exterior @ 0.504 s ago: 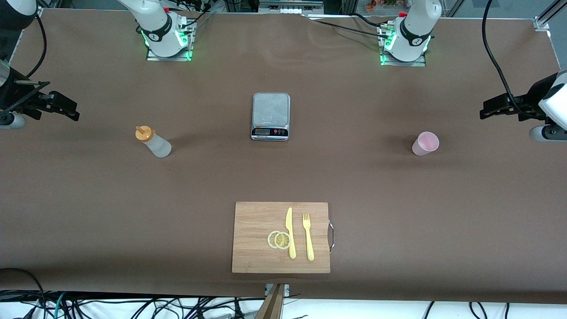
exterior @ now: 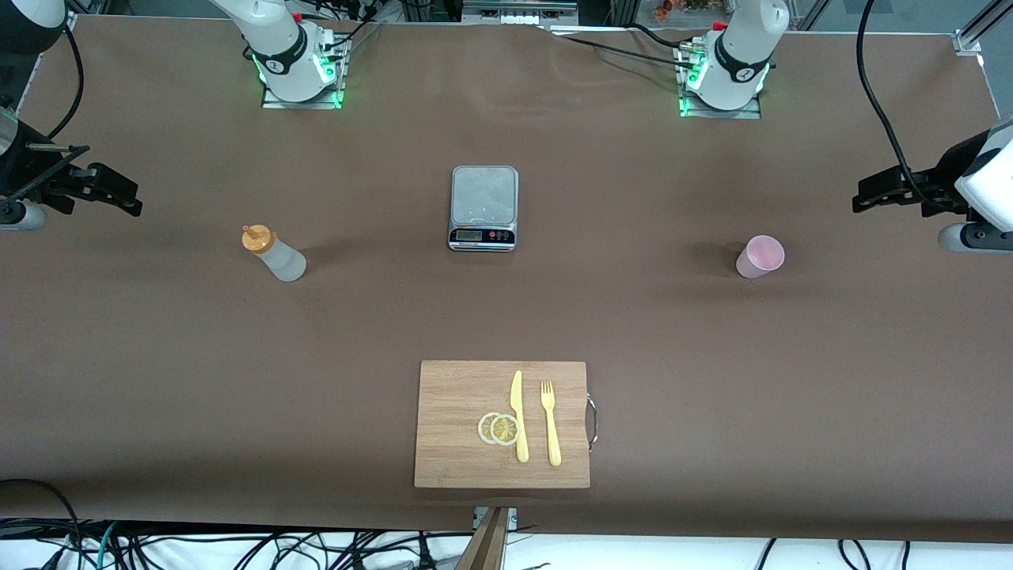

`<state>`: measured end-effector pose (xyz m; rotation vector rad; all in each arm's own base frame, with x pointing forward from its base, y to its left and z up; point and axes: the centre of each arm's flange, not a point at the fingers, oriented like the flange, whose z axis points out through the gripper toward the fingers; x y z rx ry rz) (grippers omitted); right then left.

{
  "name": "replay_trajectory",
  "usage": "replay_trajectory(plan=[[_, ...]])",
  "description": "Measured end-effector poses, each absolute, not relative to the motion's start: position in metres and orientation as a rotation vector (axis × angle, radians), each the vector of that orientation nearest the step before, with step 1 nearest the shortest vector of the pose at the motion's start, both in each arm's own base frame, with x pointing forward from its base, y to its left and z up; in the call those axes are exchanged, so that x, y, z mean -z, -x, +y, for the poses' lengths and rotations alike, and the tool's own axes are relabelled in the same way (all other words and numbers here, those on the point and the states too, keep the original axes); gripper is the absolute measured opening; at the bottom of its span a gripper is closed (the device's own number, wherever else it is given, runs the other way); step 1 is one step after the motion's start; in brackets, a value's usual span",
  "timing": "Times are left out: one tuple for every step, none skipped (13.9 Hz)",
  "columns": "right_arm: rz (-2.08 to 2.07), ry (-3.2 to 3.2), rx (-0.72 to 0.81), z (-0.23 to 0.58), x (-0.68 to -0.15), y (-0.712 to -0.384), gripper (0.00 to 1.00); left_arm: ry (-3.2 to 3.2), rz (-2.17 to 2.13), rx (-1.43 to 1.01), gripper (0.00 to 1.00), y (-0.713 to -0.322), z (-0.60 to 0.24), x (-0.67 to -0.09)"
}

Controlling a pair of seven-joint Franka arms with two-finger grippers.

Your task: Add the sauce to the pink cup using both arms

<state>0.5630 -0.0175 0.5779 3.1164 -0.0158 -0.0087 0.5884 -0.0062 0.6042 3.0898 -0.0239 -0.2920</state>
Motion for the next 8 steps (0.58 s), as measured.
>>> replay_trajectory(plan=[[-0.016,-3.116,0.009,-0.0175,-0.5779,-0.5630,1.00,-3.090,-0.024,0.292,1.00,-0.5884,-0.0062,-0.6042],[-0.016,-3.117,0.009,-0.0175,-0.5779,-0.5630,1.00,-3.090,-0.024,0.292,1.00,-0.5884,-0.0062,-0.6042],[-0.016,-3.117,0.009,-0.0175,-0.5779,-0.5630,1.00,-3.090,-0.024,0.292,1.00,-0.5884,-0.0062,-0.6042],[-0.016,-3.117,0.009,-0.0175,-0.5779,-0.5630,1.00,-3.090,-0.024,0.292,1.00,-0.5884,-0.0062,-0.6043],[-0.016,-3.117,0.009,-0.0175,-0.5779,-0.5630,1.00,-3.090,-0.024,0.292,1.00,-0.5884,-0.0062,-0.6043],[-0.016,-3.117,0.009,-0.0175,-0.5779,-0.5630,1.00,-3.090,-0.023,0.292,1.00,-0.5884,-0.0059,-0.6042],[-0.016,-3.117,0.009,-0.0174,-0.5779,-0.5630,1.00,-3.090,-0.020,0.292,1.00,-0.5885,-0.0049,-0.6041],[-0.016,-3.117,0.009,-0.0175,-0.5778,-0.5630,1.00,-3.090,-0.018,0.293,1.00,-0.5886,-0.0039,-0.6038]])
